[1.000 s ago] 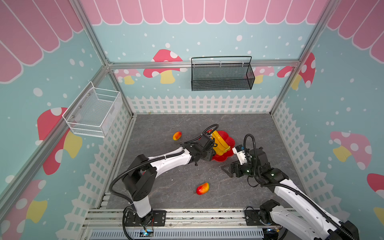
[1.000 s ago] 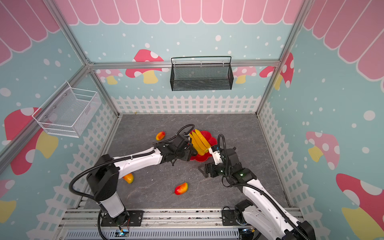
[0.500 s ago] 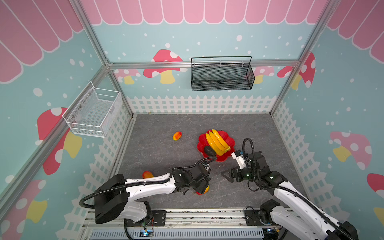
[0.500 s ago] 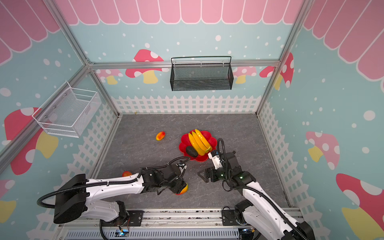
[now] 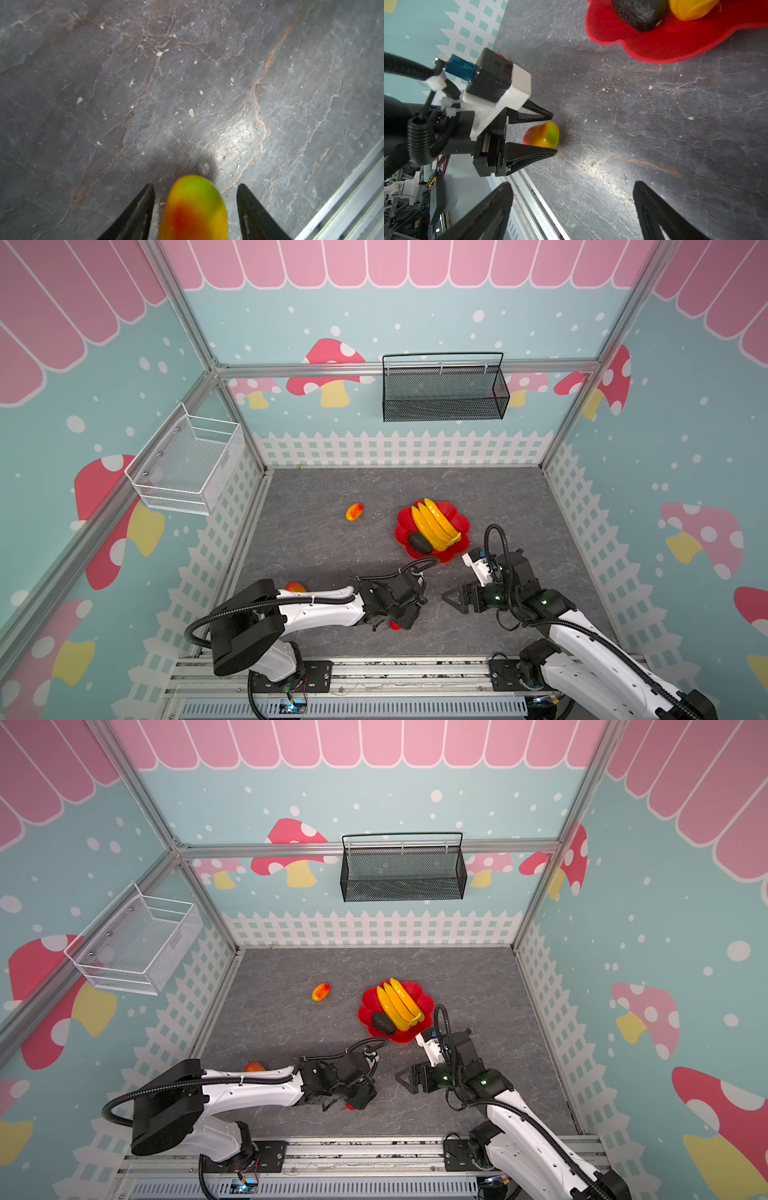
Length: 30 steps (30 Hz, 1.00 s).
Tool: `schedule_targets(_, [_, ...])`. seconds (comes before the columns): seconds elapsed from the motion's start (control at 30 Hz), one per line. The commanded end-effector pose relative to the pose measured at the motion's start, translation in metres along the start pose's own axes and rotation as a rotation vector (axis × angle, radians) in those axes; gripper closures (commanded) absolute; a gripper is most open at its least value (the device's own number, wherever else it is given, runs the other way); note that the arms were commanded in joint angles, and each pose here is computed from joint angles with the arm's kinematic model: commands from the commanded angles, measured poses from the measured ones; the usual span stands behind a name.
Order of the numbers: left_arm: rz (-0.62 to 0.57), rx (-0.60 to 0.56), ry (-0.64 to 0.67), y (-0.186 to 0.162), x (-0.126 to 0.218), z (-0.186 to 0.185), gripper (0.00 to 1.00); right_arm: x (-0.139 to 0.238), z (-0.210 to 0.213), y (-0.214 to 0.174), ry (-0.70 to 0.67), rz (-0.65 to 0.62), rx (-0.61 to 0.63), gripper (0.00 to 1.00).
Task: Place and organize the fake fruits in the fruit bowl
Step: 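Grasp the mango nearest the robot with the left gripper, then place the mango into the bowl beside the bananas with the left gripper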
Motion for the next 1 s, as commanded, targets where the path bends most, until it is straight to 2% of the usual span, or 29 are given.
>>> schedule_targets(0.0, [0.009, 0.011, 0.009, -0.007, -0.005, 0.002, 0.46, 0.0, 0.002, -0.003, 0.012, 0.013, 0.0, 0.06])
schedule_targets(0.07, [-0.004, 0.011, 0.006, -0.004, -0.004, 0.001, 0.54, -0.001, 0.001, -0.004, 0.011, 0.015, 0.001, 0.06])
schedule_targets(0.17, [-0.035, 0.017, -0.005, 0.002, 0.0, -0.001, 0.6, -0.001, 0.0, -0.004, 0.006, 0.015, 0.0, 0.06])
schedule_targets(0.4, [-0.169, 0.1, 0.027, 0.026, 0.021, 0.015, 0.67, -0.002, 0.002, -0.001, 0.014, 0.007, 0.006, 0.06])
schedule_targets(0.57, [-0.34, 0.189, 0.067, 0.079, 0.054, 0.045, 0.67, -0.004, 0.006, 0.013, 0.022, -0.026, 0.019, 0.06])
schedule_targets(0.67, [-0.42, 0.2, 0.111, 0.119, 0.068, 0.068, 0.67, -0.005, 0.013, 0.026, 0.033, -0.041, 0.039, 0.06])
schedule_targets(0.77, [-0.425, 0.214, 0.133, 0.154, 0.063, 0.094, 0.66, -0.006, 0.019, 0.039, 0.043, -0.05, 0.057, 0.06])
schedule_targets(0.97, [-0.365, 0.192, 0.209, 0.201, 0.024, 0.136, 0.66, -0.007, 0.02, 0.05, 0.028, -0.063, 0.076, 0.05])
Point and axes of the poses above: each gripper's point midway between its finger pads, its own x axis back along the fingers, its own z axis along the line the jaws close on, y = z × x, the point moved 4 cm from there along x, back along the fingers, and after that the axes turned 5 degrees about -x, right-handed, at the moved point
